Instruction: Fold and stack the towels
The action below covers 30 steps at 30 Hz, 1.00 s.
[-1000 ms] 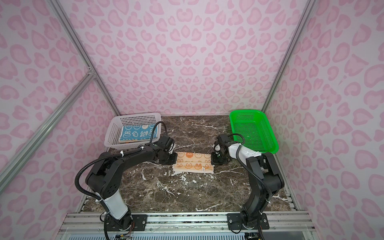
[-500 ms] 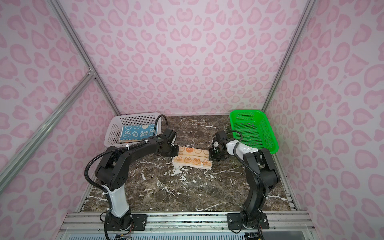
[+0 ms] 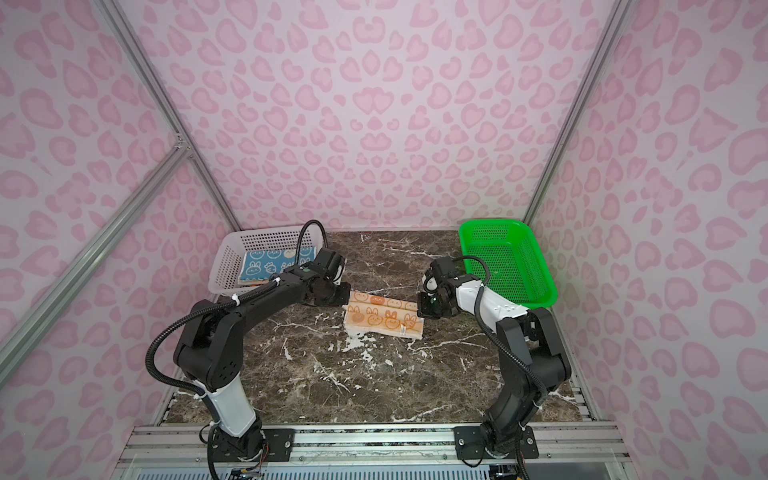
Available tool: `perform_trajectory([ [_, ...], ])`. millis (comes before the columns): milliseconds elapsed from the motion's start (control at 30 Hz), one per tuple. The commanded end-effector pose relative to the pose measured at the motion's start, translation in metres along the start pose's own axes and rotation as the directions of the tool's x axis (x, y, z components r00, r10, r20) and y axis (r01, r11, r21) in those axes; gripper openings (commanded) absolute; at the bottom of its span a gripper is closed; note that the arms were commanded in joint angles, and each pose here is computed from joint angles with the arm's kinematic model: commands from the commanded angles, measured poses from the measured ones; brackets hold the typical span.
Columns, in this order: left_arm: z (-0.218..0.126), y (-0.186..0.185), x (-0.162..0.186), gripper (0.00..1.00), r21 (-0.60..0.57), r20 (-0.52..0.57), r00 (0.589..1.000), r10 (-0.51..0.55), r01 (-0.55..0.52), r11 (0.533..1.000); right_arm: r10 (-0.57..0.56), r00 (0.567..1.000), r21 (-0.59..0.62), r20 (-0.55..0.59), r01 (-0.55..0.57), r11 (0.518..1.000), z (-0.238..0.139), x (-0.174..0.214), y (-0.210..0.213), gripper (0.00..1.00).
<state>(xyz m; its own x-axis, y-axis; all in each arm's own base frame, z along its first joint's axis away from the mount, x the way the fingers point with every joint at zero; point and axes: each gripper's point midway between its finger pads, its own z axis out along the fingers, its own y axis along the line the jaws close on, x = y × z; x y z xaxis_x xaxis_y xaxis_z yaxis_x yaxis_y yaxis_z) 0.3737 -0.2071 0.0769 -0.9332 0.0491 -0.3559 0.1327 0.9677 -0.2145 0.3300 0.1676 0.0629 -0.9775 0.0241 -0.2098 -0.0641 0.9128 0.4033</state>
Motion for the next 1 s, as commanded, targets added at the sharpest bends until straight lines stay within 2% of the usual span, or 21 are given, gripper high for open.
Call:
perform_trajectory([
  [0, 0.003, 0.006, 0.011, 0.04, -0.023, -0.016, 1.0, -0.008, 0.007, 1.0, 0.011, 0.999, 0.033, -0.033, -0.01, 0.999, 0.008, 0.014, -0.01, 0.0],
  [233, 0.025, 0.009, 0.037, 0.03, -0.041, -0.072, 0.997, -0.011, 0.008, 0.999, 0.015, 0.997, 0.046, -0.072, -0.012, 0.999, 0.03, 0.034, -0.015, 0.0],
  [467, 0.029, 0.004, 0.038, 0.06, -0.029, -0.087, 0.996, -0.008, 0.005, 1.0, 0.015, 0.995, 0.057, -0.095, -0.01, 0.998, 0.039, 0.041, -0.018, 0.0],
  [533, 0.027, 0.002, 0.039, 0.17, -0.024, -0.089, 0.996, -0.005, 0.003, 1.0, 0.012, 0.996, 0.055, -0.093, -0.007, 0.998, 0.038, 0.04, -0.017, 0.05],
  [633, 0.02, -0.003, 0.037, 0.45, -0.009, -0.079, 0.997, -0.001, 0.0, 1.0, 0.006, 0.997, 0.046, -0.08, -0.003, 0.999, 0.032, 0.035, -0.012, 0.17],
  [667, 0.017, -0.006, 0.036, 0.5, -0.001, -0.072, 0.997, -0.001, 0.001, 1.0, 0.002, 0.997, 0.043, -0.073, 0.001, 0.999, 0.028, 0.033, -0.01, 0.22],
  [833, -0.006, -0.016, 0.025, 0.61, 0.039, -0.023, 0.999, -0.022, 0.023, 0.999, -0.023, 0.999, 0.022, -0.03, 0.024, 0.999, 0.009, 0.024, 0.007, 0.47],
  [967, -0.024, -0.039, 0.016, 0.68, 0.161, 0.003, 0.998, -0.061, 0.06, 0.985, -0.034, 0.999, -0.03, 0.011, 0.035, 0.999, -0.003, 0.021, 0.028, 0.71],
])
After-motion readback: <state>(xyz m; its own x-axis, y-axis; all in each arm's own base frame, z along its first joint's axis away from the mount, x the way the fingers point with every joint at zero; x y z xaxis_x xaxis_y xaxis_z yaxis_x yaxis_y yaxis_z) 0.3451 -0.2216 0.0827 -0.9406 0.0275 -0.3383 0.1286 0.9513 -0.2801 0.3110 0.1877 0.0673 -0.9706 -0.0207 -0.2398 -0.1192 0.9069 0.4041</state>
